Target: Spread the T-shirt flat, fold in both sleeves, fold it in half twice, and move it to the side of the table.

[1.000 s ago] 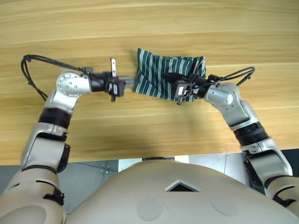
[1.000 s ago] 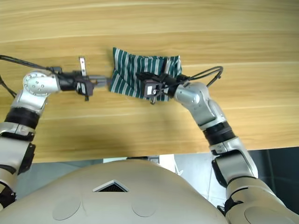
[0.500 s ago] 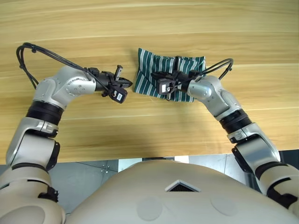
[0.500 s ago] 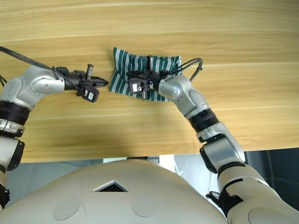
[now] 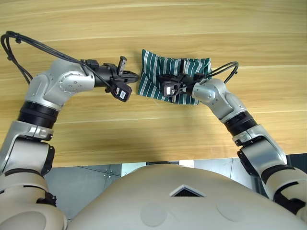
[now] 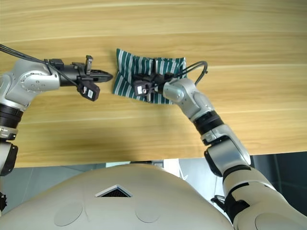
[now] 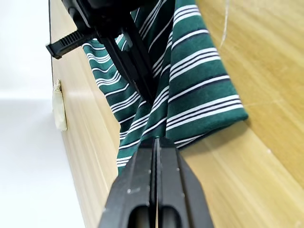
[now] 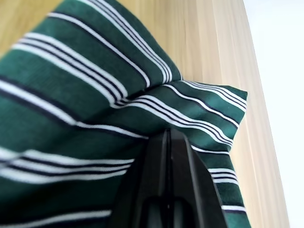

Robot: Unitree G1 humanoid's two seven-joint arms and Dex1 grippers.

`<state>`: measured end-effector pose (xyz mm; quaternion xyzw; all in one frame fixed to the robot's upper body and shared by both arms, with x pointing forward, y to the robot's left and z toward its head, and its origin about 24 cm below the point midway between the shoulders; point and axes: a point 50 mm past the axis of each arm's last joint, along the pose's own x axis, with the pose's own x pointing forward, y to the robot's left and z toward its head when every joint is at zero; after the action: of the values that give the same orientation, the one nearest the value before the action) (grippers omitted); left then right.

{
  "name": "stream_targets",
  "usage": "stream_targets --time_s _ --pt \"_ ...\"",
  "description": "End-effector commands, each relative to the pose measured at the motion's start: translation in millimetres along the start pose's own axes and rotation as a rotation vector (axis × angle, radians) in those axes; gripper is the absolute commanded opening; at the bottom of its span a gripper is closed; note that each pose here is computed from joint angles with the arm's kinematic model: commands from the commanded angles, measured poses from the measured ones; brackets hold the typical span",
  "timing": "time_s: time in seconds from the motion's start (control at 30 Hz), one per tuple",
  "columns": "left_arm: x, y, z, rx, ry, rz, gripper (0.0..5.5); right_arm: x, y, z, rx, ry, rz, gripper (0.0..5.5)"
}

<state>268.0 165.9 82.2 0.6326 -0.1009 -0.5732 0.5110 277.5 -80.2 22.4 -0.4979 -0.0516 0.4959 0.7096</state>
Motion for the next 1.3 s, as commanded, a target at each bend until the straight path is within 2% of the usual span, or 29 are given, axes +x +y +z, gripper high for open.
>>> stream_targets --time_s 0.03,0.43,0.53,0.7,0.83,1.1,1.3 --pt "10.4 -6.6 5.2 -0.011 -0.028 -0.04 0.0 2.4 -6.9 1.6 -0.018 -0.004 -0.011 0.01" --pt "35.3 -23.2 -2.6 0.026 0.033 -0.137 0.0 -0.5 -8.6 6.8 -0.011 -0.028 -0.031 0.01" --pt "39.6 -32.1 -6.2 0.062 0.063 -0.186 0.0 -3.4 -14.5 8.8 0.006 -0.049 -0.056 0.01" --pt "42.4 -58.6 6.1 0.097 0.011 -0.315 0.0 -5.7 -20.3 13.1 0.021 -0.082 -0.077 0.01" --pt "40.8 -66.6 6.2 0.109 0.011 -0.356 0.0 1.4 -16.3 14.2 0.045 -0.093 -0.048 0.01" --pt "41.4 -66.6 6.0 0.105 0.015 -0.348 0.0 15.0 -9.6 -23.6 0.141 0.044 -0.014 0.01" --pt "42.1 -86.2 4.3 0.112 0.035 -0.422 0.0 -5.2 -35.2 -51.5 0.222 0.089 -0.14 0.01"
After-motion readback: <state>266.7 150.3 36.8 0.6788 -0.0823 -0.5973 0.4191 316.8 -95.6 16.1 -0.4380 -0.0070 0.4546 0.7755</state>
